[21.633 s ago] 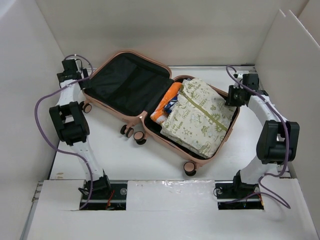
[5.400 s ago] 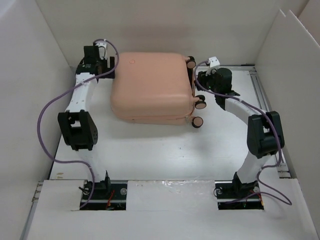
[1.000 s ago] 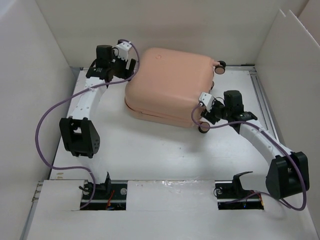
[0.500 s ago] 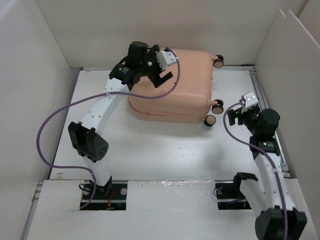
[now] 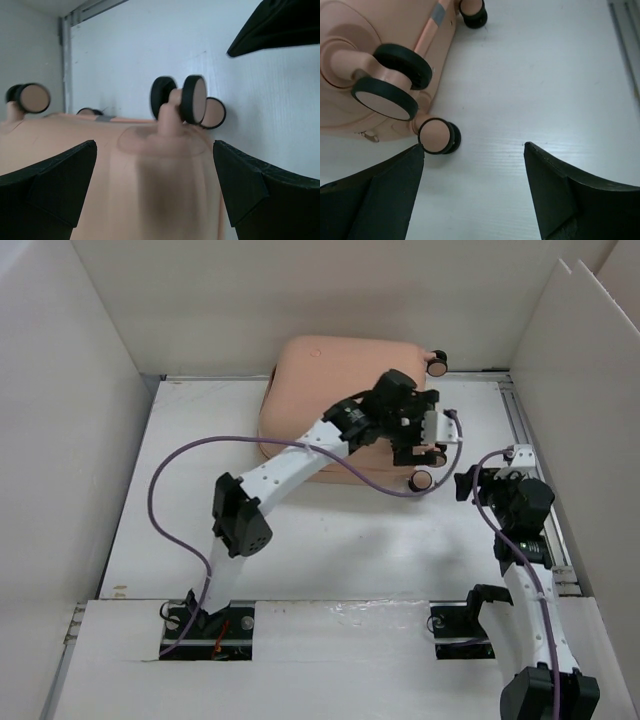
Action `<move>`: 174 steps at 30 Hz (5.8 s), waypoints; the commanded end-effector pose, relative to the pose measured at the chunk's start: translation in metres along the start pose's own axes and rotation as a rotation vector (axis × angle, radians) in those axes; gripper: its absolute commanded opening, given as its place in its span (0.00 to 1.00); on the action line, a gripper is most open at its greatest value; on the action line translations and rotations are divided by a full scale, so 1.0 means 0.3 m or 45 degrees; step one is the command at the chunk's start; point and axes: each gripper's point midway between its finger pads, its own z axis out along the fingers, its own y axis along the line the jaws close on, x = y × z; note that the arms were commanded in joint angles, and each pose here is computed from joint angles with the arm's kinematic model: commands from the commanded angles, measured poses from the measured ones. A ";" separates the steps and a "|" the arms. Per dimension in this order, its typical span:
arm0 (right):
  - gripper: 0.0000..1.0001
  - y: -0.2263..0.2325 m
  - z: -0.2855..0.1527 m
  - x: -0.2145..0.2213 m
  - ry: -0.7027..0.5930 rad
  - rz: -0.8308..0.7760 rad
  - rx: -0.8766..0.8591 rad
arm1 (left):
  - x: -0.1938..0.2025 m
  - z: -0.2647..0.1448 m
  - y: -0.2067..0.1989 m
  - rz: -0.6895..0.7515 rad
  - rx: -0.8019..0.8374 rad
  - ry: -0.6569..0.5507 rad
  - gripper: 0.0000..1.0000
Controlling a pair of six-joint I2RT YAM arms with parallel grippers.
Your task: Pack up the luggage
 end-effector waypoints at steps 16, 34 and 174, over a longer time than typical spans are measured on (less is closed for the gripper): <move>0.83 0.017 0.038 0.170 0.144 0.077 -0.077 | 0.070 0.299 0.000 -0.072 -0.163 0.117 0.99; 0.80 -0.138 0.330 0.085 0.133 0.103 -0.063 | 0.211 0.352 -0.059 -0.148 -0.129 0.237 0.00; 0.00 0.196 0.703 0.062 -0.224 0.249 -0.569 | 0.198 -0.150 0.159 -0.515 -0.394 0.182 0.00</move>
